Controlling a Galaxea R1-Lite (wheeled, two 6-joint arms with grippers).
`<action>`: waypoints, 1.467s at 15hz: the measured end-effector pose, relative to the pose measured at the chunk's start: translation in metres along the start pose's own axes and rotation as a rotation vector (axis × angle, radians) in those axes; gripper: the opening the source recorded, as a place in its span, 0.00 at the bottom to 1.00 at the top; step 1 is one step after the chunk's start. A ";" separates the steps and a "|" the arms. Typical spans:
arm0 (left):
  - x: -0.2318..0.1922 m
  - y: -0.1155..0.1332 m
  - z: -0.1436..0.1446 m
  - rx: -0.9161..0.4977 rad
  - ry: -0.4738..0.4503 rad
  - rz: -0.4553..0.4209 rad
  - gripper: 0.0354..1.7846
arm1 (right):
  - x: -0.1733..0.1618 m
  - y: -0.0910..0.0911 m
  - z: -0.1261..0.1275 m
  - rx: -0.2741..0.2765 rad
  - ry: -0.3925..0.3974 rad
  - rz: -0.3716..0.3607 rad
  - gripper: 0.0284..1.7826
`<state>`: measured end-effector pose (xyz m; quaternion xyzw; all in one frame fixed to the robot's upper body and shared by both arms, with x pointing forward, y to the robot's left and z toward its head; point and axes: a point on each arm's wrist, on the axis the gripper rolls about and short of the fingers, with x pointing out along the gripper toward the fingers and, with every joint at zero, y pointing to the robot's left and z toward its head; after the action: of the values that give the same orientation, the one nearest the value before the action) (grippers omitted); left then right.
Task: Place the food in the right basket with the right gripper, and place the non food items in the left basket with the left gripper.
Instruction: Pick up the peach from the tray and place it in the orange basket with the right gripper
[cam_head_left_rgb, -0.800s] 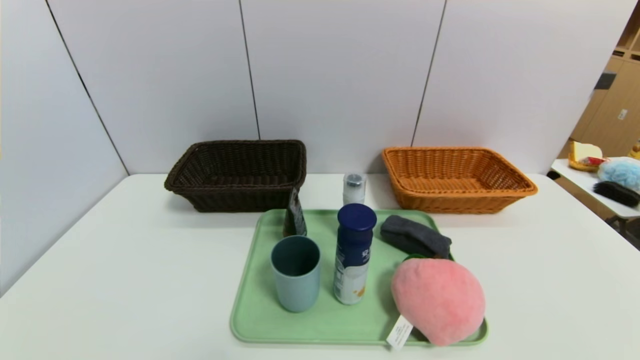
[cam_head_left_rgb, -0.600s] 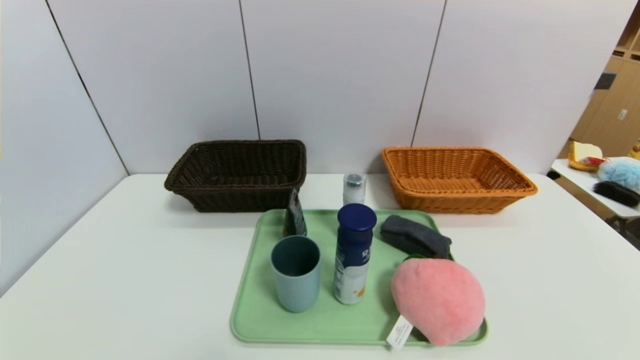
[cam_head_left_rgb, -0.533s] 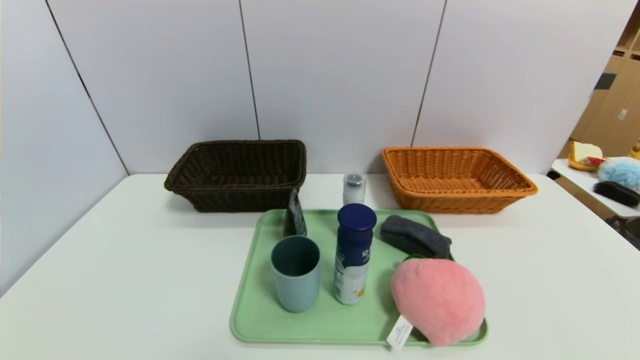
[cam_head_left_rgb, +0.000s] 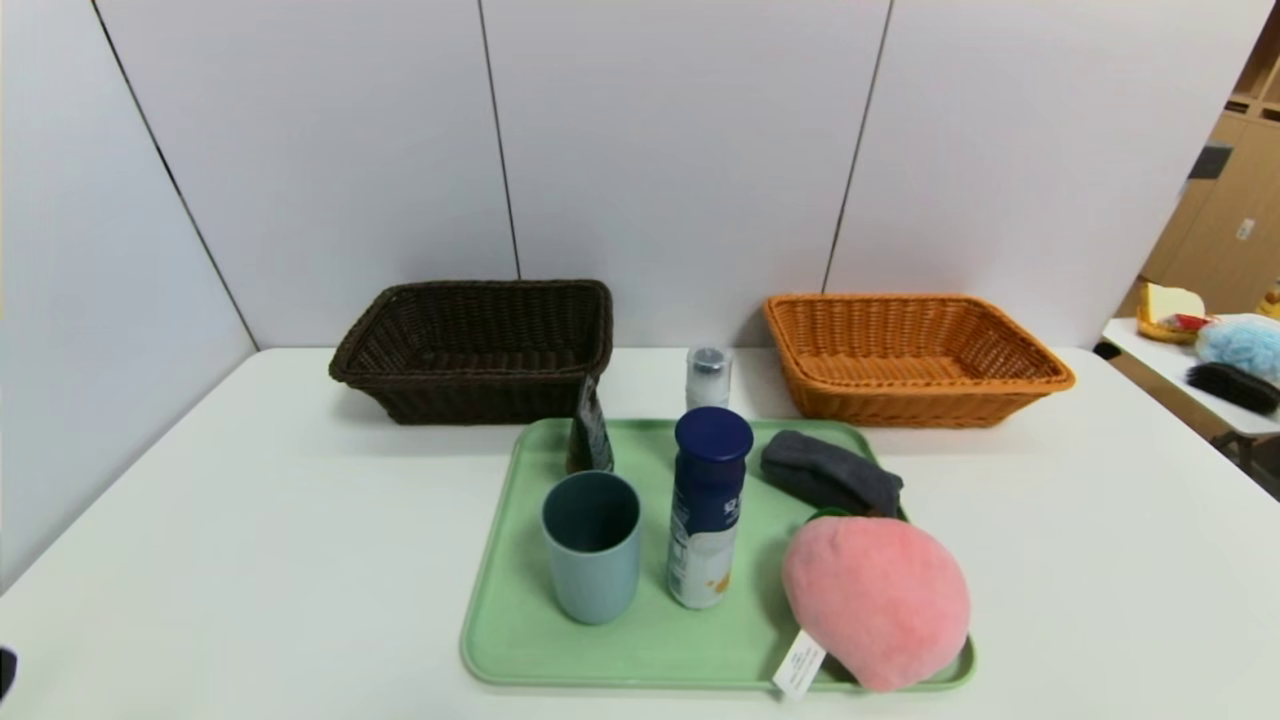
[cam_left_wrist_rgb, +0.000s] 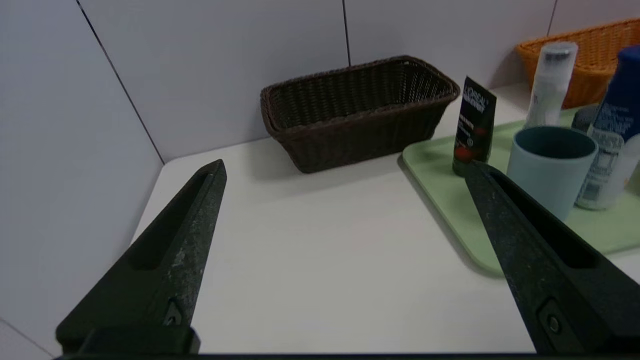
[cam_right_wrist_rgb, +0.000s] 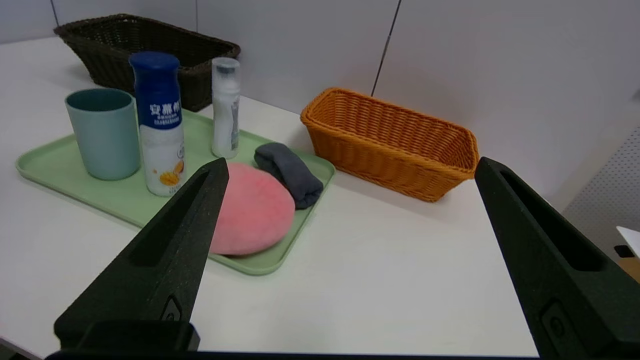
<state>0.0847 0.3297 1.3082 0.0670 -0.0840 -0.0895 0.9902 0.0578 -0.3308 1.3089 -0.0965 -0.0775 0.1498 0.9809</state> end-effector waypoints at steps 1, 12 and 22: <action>0.014 0.004 0.014 0.002 -0.013 0.000 0.94 | 0.011 -0.006 0.014 0.007 0.010 0.010 0.95; 0.196 0.042 0.054 -0.019 0.081 -0.014 0.94 | 0.197 -0.052 0.049 0.084 0.162 0.153 0.95; 0.238 0.046 0.026 -0.028 0.160 -0.019 0.94 | 0.244 -0.003 0.013 0.275 0.774 0.287 0.95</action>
<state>0.3183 0.3265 1.3772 0.0607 -0.0027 -0.0943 0.9937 0.2862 -0.2562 1.3524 -0.0240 0.3309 0.2466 0.9106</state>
